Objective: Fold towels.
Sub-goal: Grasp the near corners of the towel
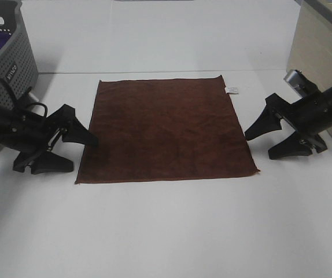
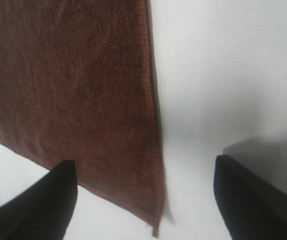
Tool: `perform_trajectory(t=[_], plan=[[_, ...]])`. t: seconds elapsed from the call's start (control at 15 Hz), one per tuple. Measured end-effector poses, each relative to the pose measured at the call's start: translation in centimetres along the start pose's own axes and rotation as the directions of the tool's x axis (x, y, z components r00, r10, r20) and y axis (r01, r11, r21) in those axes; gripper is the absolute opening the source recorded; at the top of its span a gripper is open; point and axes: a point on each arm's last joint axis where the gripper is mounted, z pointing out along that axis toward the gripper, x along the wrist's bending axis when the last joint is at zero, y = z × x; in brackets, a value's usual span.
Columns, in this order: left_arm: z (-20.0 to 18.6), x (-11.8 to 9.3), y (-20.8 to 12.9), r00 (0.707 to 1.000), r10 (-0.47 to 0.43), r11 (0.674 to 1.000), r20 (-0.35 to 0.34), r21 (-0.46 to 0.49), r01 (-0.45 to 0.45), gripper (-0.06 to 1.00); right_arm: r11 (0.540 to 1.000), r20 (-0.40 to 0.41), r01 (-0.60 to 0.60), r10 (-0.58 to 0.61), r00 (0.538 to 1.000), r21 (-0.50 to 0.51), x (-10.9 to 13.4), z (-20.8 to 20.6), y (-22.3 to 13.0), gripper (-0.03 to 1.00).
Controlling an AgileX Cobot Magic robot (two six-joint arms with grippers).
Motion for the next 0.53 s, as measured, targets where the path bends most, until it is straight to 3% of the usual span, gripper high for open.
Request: perform_trajectory(t=[0.27, 0.33, 0.4, 0.53], plan=[[2.9, -2.2, 0.2, 0.999, 0.019, 0.999, 0.042, 0.045, -0.021, 0.73, 0.996, -0.043, 0.060, -0.057, 0.997, 0.062, 2.4, 3.3, 0.8, 0.68], [3.2, -2.3, 0.2, 0.999, 0.023, 0.999, 0.038, 0.047, -0.025, 0.71, 0.996, -0.041, 0.066, -0.064, 0.997, 0.063, 2.6, 3.5, 0.9, 0.61], [3.3, -2.2, 0.2, 0.999, 0.024, 0.999, 0.030, 0.047, -0.026, 0.61, 0.996, -0.038, 0.064, -0.062, 0.997, 0.066, 2.5, 3.8, 0.9, 0.52], [3.6, -1.7, 0.3, 1.000, 0.022, 0.999, 0.000, 0.040, -0.022, 0.21, 0.996, -0.016, 0.058, -0.057, 0.998, 0.063, 2.0, 4.0, 0.9, 0.27]])
